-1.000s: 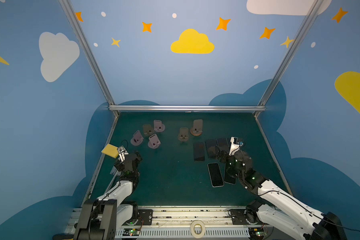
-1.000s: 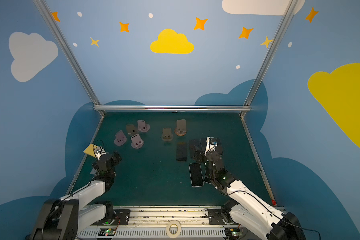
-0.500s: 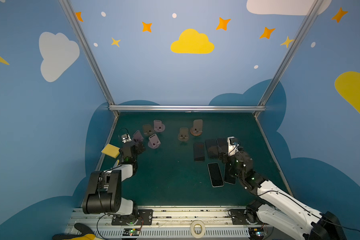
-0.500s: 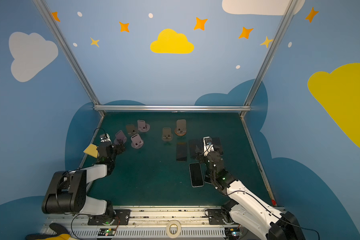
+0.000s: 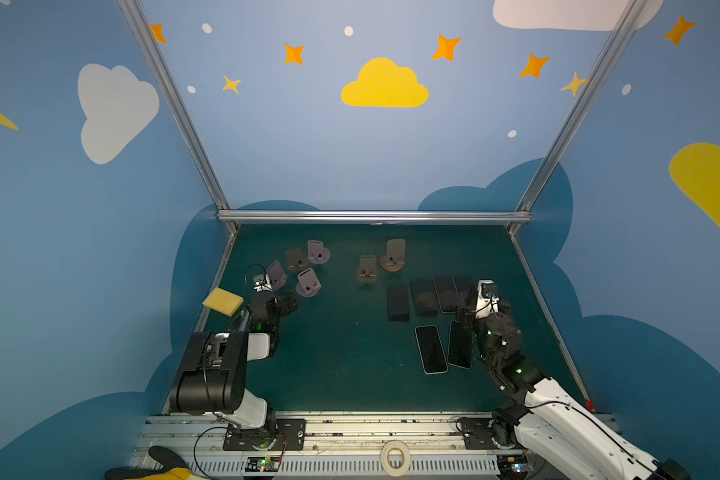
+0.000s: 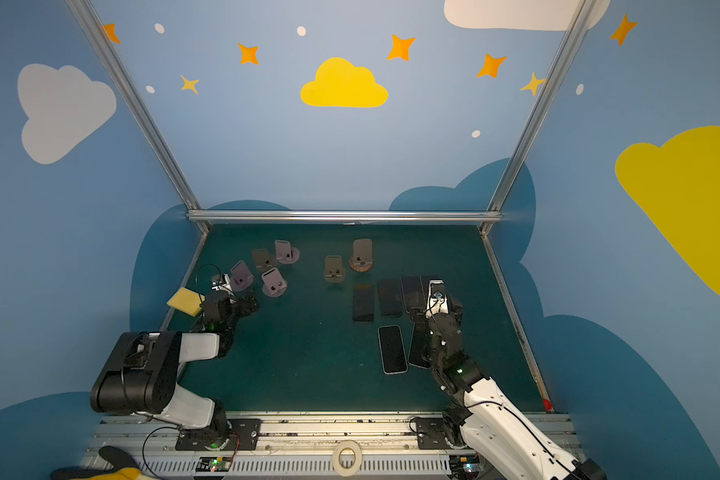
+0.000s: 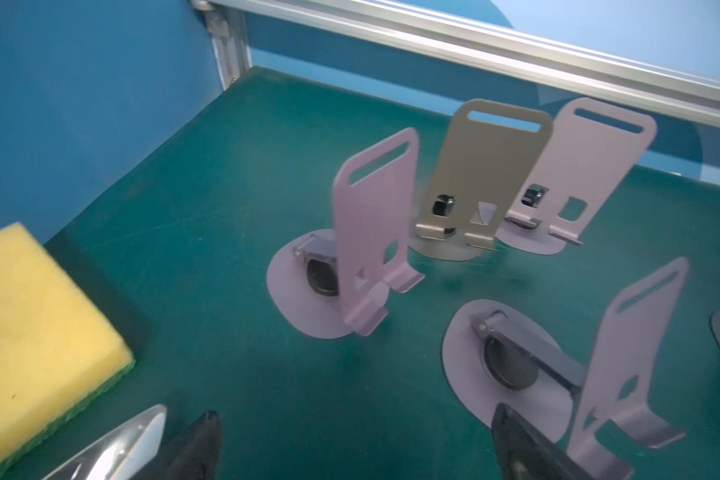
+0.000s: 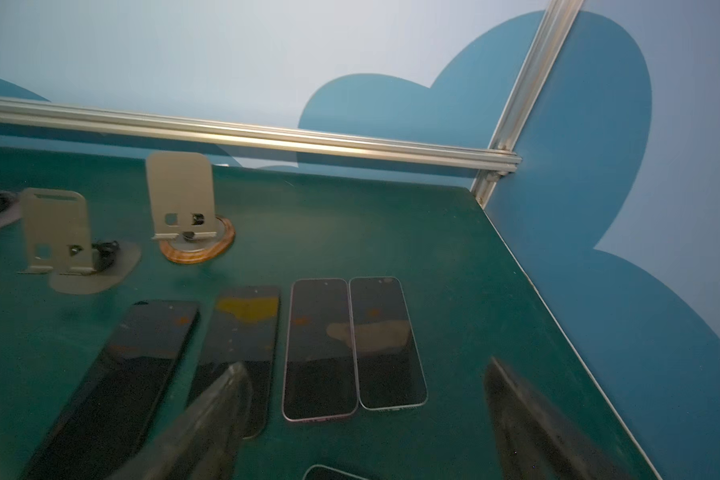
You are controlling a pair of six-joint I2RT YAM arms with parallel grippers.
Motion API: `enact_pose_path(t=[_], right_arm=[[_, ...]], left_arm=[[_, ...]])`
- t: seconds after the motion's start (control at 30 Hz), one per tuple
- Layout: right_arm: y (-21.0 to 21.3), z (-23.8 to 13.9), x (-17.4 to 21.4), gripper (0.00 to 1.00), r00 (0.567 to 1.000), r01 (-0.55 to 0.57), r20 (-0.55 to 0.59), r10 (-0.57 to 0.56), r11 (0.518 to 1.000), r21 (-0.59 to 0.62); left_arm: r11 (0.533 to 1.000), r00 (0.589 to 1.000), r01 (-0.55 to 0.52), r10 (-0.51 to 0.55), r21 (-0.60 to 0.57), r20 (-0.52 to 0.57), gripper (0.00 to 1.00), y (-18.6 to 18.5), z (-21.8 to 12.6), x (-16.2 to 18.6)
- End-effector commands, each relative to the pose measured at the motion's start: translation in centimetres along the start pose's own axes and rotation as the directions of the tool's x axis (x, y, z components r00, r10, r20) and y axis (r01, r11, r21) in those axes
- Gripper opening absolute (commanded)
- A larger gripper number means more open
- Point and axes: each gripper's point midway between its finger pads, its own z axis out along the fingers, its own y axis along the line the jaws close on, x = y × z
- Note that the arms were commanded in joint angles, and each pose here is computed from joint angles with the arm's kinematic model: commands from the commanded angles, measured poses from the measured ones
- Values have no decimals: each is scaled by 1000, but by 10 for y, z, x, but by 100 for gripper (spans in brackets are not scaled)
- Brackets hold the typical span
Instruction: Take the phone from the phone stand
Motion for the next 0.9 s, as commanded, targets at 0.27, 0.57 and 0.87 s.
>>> enact_pose_path(t=[0.27, 0.57, 0.87], right_arm=[[-7, 36, 63, 88, 966, 163, -207, -157, 987, 10], [16, 61, 68, 88, 977, 126, -159, -143, 985, -115], [-16, 107, 82, 88, 960, -13, -280, 7, 1000, -19]], left_arm=[[999, 999, -36, 36, 35, 6, 100, -9, 1, -6], [999, 999, -36, 36, 35, 7, 100, -9, 1, -6], [999, 999, -38, 38, 36, 5, 100, -9, 1, -6]])
